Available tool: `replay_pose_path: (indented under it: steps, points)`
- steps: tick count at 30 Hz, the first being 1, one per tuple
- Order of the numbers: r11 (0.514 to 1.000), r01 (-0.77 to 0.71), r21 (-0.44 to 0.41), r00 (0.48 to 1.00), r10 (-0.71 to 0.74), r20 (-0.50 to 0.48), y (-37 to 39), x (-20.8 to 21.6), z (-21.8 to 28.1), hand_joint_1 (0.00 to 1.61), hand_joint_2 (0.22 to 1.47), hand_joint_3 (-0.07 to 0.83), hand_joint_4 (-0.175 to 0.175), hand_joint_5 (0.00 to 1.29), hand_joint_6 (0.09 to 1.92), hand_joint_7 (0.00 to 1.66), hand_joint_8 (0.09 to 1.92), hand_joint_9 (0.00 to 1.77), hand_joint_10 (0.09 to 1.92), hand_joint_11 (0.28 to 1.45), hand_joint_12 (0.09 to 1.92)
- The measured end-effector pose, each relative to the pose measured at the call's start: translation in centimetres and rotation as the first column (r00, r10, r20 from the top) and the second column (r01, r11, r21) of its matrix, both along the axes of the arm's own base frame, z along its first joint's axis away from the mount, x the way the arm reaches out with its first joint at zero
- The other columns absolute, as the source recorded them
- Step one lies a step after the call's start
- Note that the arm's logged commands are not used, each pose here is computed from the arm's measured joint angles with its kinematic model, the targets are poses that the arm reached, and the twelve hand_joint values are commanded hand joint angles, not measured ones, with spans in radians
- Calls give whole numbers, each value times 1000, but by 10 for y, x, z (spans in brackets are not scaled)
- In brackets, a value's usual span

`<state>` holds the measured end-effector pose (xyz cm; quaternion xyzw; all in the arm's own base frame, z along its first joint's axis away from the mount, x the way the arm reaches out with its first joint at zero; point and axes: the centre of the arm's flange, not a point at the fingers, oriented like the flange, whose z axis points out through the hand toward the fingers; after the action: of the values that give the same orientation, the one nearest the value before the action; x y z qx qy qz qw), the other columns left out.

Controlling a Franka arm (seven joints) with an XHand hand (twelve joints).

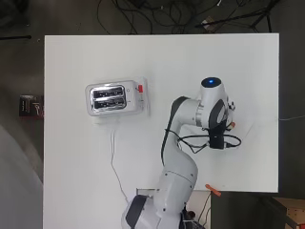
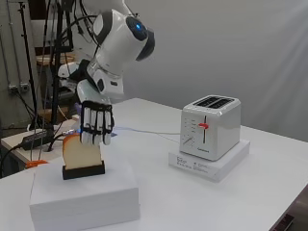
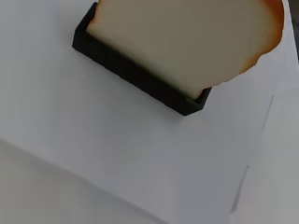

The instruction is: Teleoperate dual arm-hand system to toast a bread

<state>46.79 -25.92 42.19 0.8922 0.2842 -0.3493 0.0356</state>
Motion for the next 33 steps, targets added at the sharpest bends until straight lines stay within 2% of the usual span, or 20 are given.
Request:
replay_pose_path:
  steps: [3,5,9,12,17,20,22,23,25,26,27,28,30,33]
  points:
    - [998,-21,-65,997,16,-79,7,2,-10,312,1033,-12,-37,312,87,500,87,642,87,548,87]
    - [997,-12,-72,995,5,-100,10,0,-16,320,1025,-13,-41,310,87,497,87,639,87,546,87]
    - [1000,-22,-4,1000,22,-15,6,-16,-4,344,992,-10,-28,375,87,529,87,651,87,528,87]
    - [1000,-24,13,999,23,38,1,-32,7,337,972,-11,-18,394,87,551,87,672,87,534,87]
    - [1000,0,7,1000,0,22,-12,-41,-1,321,962,-10,-4,399,87,566,87,696,87,546,87]
    - [1000,27,1,1000,-27,15,-23,-49,-5,319,956,-9,-14,357,87,539,87,678,87,539,87]
    - [999,38,33,999,-39,33,-28,-55,-9,322,954,-9,-16,337,87,522,87,662,87,531,87]
    - [997,48,53,997,-51,50,-30,-57,-11,325,955,-7,-14,347,87,526,87,662,87,529,87]
    - [994,84,75,993,-90,81,-37,-63,-8,352,967,-2,14,467,87,591,87,704,87,531,87]
    - [992,102,80,990,-109,92,-42,-68,-7,657,1044,1,-17,564,500,752,338,865,87,606,87]
    - [990,116,81,987,-124,102,-49,-73,-5,918,1091,-2,-71,660,825,909,600,1104,87,735,87]
    - [989,127,80,985,-135,107,-55,-77,-4,1080,1113,-2,-118,717,1014,1022,722,1268,132,814,98]
    - [987,140,77,982,-148,118,-61,-81,-2,1209,1132,-1,-161,747,1190,1121,782,1400,104,843,153]
    - [987,139,76,981,-148,129,-62,-78,-6,1241,1142,0,-175,737,1265,1145,786,1428,87,840,184]
